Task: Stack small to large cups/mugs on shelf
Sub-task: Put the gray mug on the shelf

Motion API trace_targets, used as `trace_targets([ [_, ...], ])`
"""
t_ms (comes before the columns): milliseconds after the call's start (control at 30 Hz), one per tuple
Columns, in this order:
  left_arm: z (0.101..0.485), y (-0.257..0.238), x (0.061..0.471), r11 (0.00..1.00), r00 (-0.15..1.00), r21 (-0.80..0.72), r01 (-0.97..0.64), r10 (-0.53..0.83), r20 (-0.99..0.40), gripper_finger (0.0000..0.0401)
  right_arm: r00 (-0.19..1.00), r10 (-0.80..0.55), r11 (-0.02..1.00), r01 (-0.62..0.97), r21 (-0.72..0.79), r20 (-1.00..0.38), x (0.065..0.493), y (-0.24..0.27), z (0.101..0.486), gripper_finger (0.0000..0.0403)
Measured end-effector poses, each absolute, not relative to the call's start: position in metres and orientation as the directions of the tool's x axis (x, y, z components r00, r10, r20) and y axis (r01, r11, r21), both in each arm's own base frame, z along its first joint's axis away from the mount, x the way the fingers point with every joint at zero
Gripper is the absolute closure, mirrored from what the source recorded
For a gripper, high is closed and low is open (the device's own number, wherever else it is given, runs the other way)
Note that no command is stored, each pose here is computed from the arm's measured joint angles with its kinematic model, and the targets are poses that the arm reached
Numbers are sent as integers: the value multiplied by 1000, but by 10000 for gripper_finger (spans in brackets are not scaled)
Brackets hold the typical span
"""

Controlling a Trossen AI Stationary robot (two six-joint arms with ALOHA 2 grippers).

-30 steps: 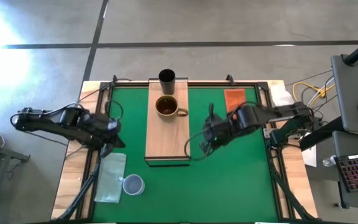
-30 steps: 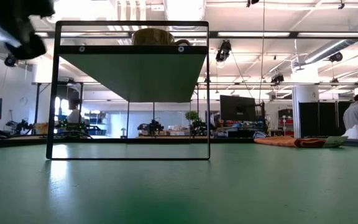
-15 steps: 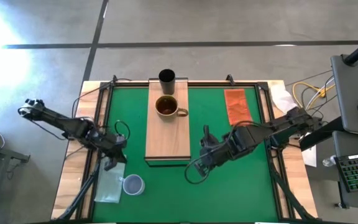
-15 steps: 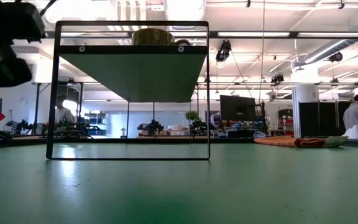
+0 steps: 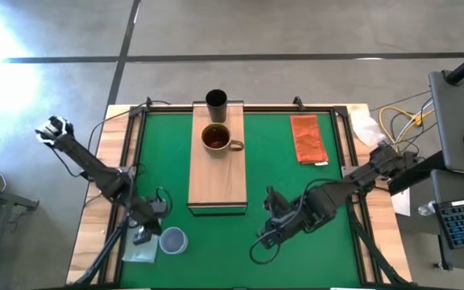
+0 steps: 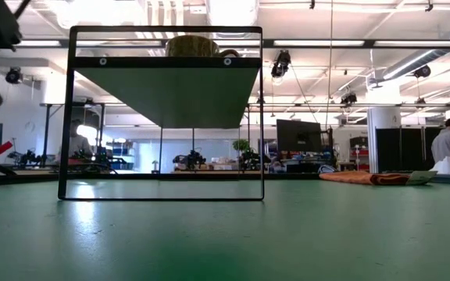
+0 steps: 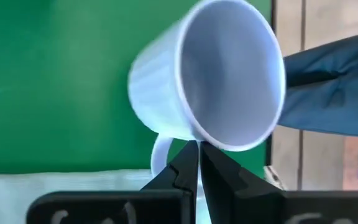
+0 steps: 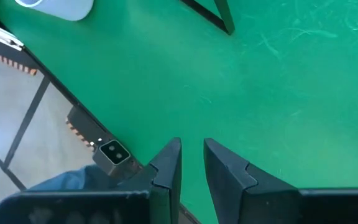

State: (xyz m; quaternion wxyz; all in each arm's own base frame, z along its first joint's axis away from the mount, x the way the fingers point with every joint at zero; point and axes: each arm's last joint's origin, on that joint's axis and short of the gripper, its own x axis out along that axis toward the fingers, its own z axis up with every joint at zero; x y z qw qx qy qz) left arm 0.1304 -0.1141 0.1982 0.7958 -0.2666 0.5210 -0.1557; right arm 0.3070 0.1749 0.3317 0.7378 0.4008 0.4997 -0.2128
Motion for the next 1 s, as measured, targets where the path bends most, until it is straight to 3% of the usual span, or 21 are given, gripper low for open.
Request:
trace_targets([
  [333, 187, -162, 147, 721, 478, -693, 10, -612, -630, 398, 419, 63, 618, 697, 365, -906, 308, 175, 331, 342],
  [1000, 180, -225, 209, 725, 613, -652, 222, -624, -485, 398, 418, 61, 633, 686, 359, -907, 308, 175, 330, 342],
])
